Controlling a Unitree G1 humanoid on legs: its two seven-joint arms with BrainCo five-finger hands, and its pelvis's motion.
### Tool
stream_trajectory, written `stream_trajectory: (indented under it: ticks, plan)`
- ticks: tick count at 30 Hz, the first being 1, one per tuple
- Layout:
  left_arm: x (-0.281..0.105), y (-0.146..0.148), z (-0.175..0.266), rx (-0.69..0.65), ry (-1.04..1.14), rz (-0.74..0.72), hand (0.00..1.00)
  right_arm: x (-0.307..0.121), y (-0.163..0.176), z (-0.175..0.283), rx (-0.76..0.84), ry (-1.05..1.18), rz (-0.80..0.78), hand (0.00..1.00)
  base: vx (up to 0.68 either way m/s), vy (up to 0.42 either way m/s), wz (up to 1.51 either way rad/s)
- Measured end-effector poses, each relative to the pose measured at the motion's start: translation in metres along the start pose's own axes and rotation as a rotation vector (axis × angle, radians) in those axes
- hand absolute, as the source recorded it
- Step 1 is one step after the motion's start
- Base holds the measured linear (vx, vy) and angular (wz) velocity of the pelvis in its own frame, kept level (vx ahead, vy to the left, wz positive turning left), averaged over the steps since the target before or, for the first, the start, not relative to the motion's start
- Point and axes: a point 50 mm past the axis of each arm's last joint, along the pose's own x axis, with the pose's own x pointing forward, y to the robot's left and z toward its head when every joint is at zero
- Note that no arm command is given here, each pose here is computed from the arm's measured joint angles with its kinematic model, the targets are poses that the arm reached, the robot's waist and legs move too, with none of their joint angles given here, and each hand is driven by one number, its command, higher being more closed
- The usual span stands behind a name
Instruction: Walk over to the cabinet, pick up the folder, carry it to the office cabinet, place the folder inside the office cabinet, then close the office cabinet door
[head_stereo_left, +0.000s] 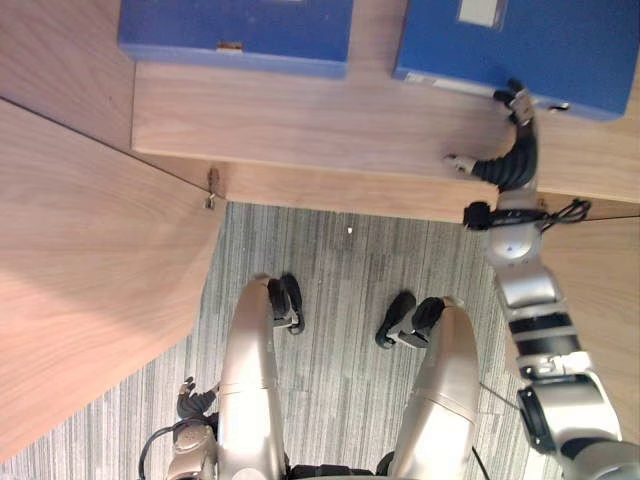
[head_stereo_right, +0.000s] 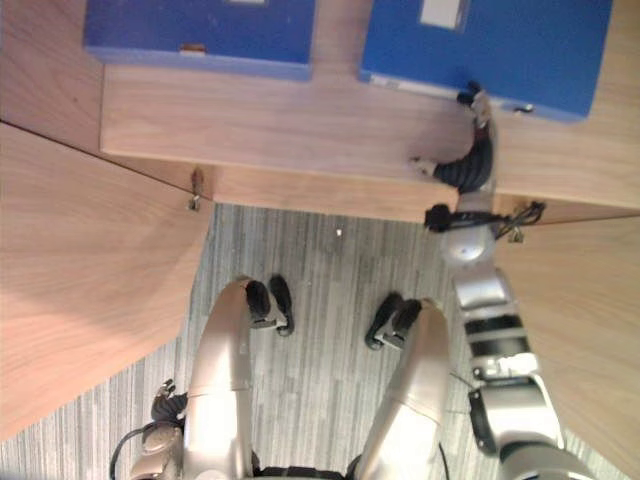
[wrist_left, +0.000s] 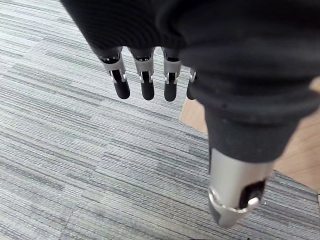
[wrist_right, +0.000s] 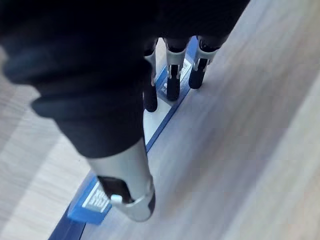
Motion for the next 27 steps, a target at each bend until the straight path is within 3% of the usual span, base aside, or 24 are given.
stream_trajectory:
  ticks: [16, 20, 27]
  plan:
    - [0.002, -0.007, 0.016, -0.035, -0.063, -0.026, 0.00, 0.044, -0.042, 0.028, 0.076, -0.073, -0.134, 0.00, 0.03, -0.022, 0.05]
    - [0.005, -0.014, 0.029, -0.058, -0.098, -0.042, 0.00, 0.040, -0.024, 0.023, 0.060, -0.044, -0.068, 0.00, 0.04, -0.018, 0.00]
    - [0.005, -0.014, 0.031, -0.069, -0.104, -0.037, 0.00, -0.010, 0.028, -0.037, 0.024, 0.199, 0.134, 0.00, 0.07, -0.045, 0.23]
